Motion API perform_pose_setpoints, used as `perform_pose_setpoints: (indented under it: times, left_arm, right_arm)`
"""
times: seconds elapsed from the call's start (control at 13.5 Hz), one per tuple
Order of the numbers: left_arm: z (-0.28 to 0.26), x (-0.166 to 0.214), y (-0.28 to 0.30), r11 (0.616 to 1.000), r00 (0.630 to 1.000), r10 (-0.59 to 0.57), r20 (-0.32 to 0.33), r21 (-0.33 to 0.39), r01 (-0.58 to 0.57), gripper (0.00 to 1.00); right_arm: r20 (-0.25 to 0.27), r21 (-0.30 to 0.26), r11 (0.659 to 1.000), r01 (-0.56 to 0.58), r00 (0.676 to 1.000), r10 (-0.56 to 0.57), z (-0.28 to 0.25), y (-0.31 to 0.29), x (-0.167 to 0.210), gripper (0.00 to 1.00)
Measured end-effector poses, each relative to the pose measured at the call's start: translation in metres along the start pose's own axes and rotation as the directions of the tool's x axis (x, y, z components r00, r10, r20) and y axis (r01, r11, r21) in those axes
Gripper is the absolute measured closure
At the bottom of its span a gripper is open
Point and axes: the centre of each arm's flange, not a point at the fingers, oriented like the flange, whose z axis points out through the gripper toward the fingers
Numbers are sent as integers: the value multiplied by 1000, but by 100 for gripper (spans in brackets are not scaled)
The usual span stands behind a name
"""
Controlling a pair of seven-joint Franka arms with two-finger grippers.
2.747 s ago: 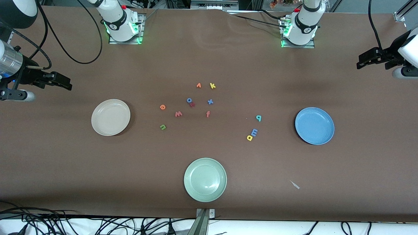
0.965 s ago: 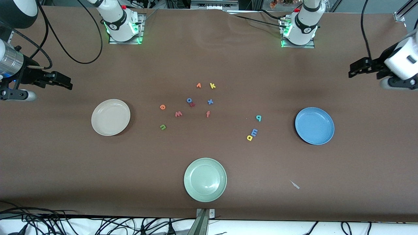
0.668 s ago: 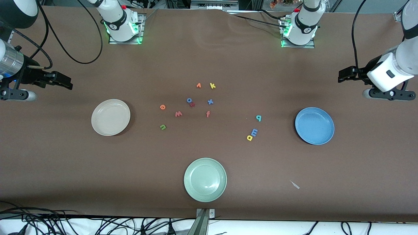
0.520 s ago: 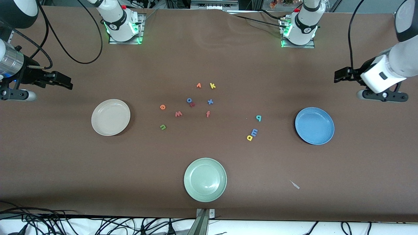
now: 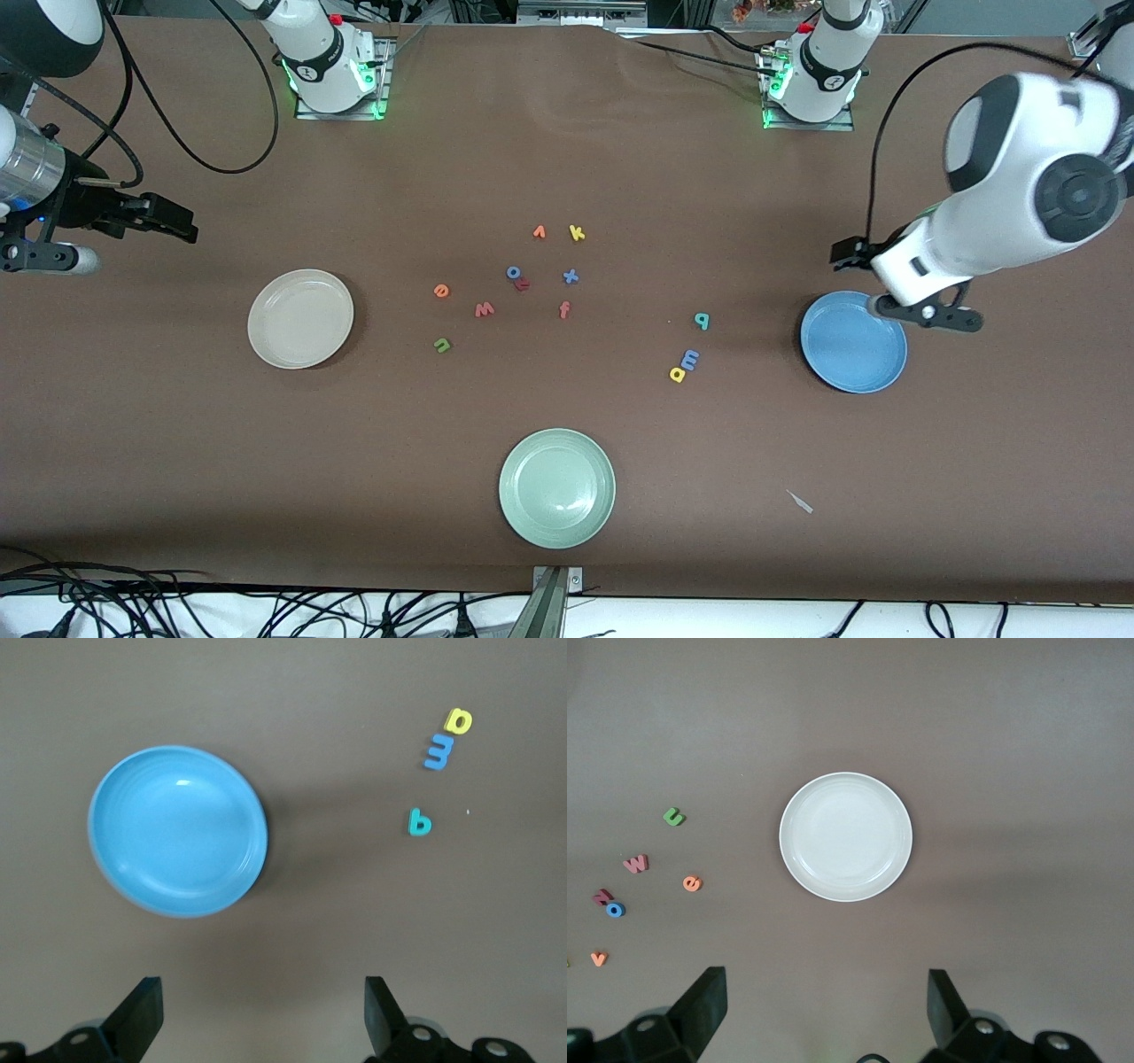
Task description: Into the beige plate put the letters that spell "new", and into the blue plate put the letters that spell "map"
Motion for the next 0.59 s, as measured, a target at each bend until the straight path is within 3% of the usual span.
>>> perform_pose_setpoints:
  times: [0.59]
  left_arm:
    - [93, 32, 60, 1000, 995, 2, -100, 3, -1, 2]
  right_arm:
    - [2, -1, 1000, 11, 1000, -11, 1, -17, -1, 0]
